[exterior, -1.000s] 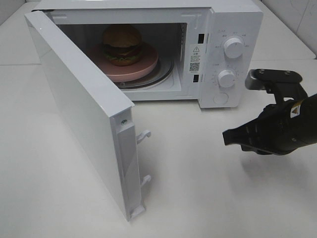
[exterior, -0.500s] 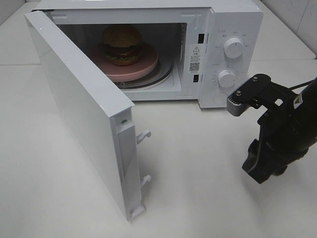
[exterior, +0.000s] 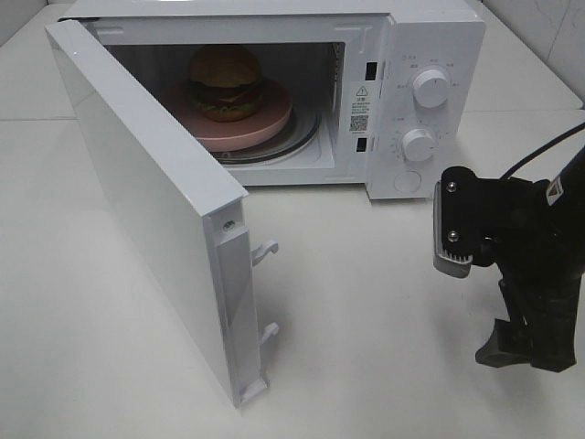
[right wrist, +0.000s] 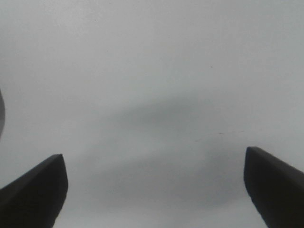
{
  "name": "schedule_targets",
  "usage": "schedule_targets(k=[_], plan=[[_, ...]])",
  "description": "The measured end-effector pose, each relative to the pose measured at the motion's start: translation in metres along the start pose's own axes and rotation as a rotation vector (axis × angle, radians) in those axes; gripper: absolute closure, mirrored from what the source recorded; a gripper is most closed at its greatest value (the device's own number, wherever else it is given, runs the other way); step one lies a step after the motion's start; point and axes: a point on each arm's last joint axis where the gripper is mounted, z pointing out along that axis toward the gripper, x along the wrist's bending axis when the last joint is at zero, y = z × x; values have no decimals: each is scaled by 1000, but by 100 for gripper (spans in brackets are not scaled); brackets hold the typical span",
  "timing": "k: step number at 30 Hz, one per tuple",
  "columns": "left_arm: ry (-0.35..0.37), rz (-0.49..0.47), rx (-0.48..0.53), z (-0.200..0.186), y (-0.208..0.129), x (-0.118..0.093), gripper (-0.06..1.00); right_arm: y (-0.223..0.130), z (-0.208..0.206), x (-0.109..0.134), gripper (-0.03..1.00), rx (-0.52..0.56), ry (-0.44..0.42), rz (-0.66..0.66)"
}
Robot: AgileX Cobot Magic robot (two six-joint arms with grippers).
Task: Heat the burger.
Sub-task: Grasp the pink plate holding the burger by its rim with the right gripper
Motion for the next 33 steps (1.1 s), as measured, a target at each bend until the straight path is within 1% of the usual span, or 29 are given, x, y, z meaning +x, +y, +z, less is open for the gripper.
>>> schedule_targets(k=[1, 2, 3, 4, 5, 7, 8, 10, 11, 12, 13, 15, 18, 20, 21, 22, 24, 25, 27, 29, 30, 31, 33], plan=[[0, 0, 0, 0, 0, 0, -4, 0, 0, 0, -1, 0, 0, 0], [0, 0, 0, 0, 0, 0, -4, 2, -4, -7, -1, 4, -29, -51], [0, 0, 0, 0, 0, 0, -4, 4, -7, -11, -1, 2, -48, -68], [0, 0, 0, 0, 0, 0, -4, 4, -7, -11, -1, 2, -48, -68], [0, 0, 0, 0, 0, 0, -4, 9, -13, -20, -1, 0, -78, -100], [0, 0, 0, 0, 0, 0, -4, 14, -16, -24, -1, -1, -90, -123], [0, 0, 0, 0, 0, 0, -4, 26, -19, -29, -1, -9, -97, -176], [0, 0, 0, 0, 0, 0, -4, 31, -17, -31, -1, -10, -91, -200], [0, 0, 0, 0, 0, 0, -4, 46, -13, -37, -1, -13, -75, -257], [0, 0, 0, 0, 0, 0, -4, 52, -12, -40, -1, -16, -72, -279], [0, 0, 0, 0, 0, 0, -4, 52, -12, -40, -1, -16, -72, -279], [0, 0, 0, 0, 0, 0, -4, 79, -1, -53, -1, -28, -59, -376], [0, 0, 0, 0, 0, 0, -4, 83, 3, -56, -1, -26, -50, -393], [0, 0, 0, 0, 0, 0, -4, 97, 13, -67, -1, -27, -27, -432], [0, 0, 0, 0, 0, 0, -4, 97, 13, -67, -1, -27, -27, -432], [0, 0, 0, 0, 0, 0, -4, 103, 20, -73, -1, -17, -5, -450], [0, 0, 0, 0, 0, 0, -4, 106, 24, -77, -1, -13, 2, -456], [0, 0, 0, 0, 0, 0, -4, 111, 31, -83, -1, -7, 15, -463], [0, 0, 0, 0, 0, 0, -4, 114, 33, -87, -1, -8, 14, -465], [0, 0, 0, 0, 0, 0, -4, 125, 34, -93, -1, -14, 7, -485], [0, 0, 0, 0, 0, 0, -4, 135, 36, -95, -1, -20, 6, -518], [0, 0, 0, 0, 0, 0, -4, 135, 36, -95, -1, -20, 6, -518], [0, 0, 0, 0, 0, 0, -4, 148, 39, -96, -1, -28, 13, -558]])
